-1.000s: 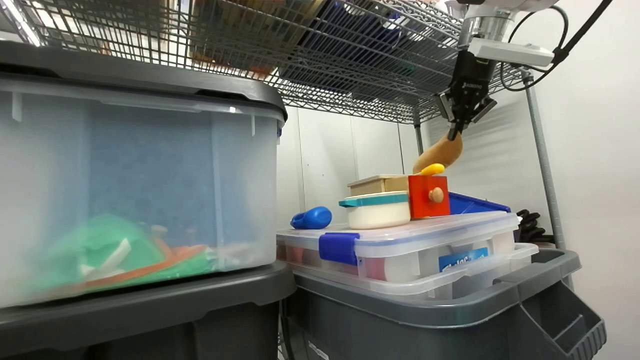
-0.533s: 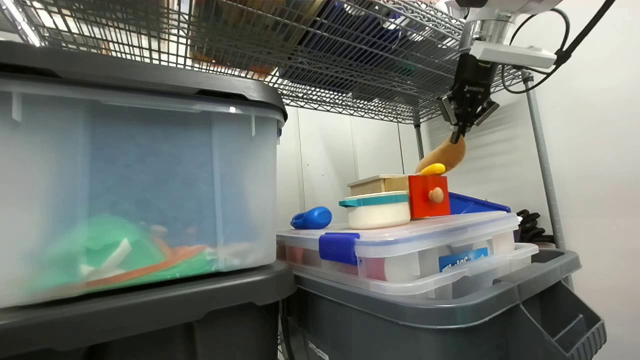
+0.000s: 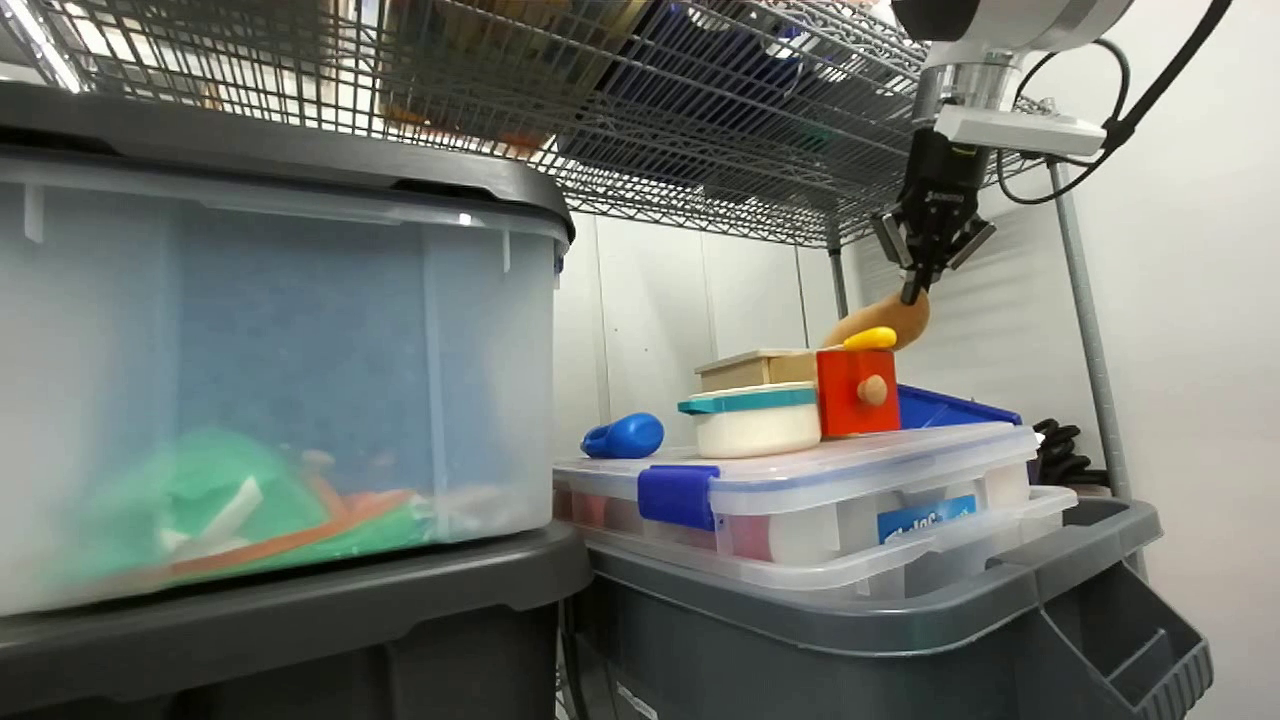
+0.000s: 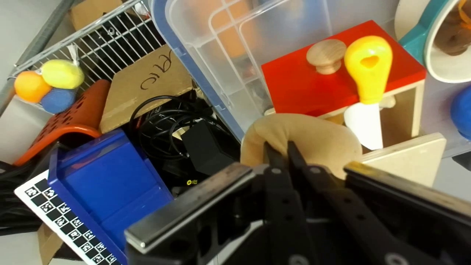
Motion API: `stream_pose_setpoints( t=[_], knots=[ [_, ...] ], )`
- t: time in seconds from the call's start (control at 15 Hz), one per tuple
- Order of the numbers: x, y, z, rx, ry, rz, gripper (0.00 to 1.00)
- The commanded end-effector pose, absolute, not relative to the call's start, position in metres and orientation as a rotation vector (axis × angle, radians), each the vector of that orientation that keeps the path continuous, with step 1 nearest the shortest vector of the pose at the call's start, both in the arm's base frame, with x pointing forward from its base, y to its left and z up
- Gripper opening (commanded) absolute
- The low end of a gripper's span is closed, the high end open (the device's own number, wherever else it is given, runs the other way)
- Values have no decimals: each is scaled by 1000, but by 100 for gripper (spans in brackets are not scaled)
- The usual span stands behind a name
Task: Put the bread plushy in the drawer
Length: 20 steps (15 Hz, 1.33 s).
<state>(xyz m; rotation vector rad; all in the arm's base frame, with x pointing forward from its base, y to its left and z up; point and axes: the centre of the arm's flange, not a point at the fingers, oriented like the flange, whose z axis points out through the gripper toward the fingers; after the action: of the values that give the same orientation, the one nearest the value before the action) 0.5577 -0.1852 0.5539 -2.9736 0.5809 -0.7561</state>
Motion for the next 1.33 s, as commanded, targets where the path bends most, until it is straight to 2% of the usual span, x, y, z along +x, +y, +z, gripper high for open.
stream_pose_setpoints(
  t=[0.0, 0.13, 0.27, 1.27],
  knots=[
    [576, -185, 554, -2995, 600, -731, 9],
    [580, -186, 554, -2999, 608, -730, 2],
    [583, -187, 558, -3004, 610, -739, 0],
    [589, -168, 581, -3002, 590, -801, 1]
  ],
)
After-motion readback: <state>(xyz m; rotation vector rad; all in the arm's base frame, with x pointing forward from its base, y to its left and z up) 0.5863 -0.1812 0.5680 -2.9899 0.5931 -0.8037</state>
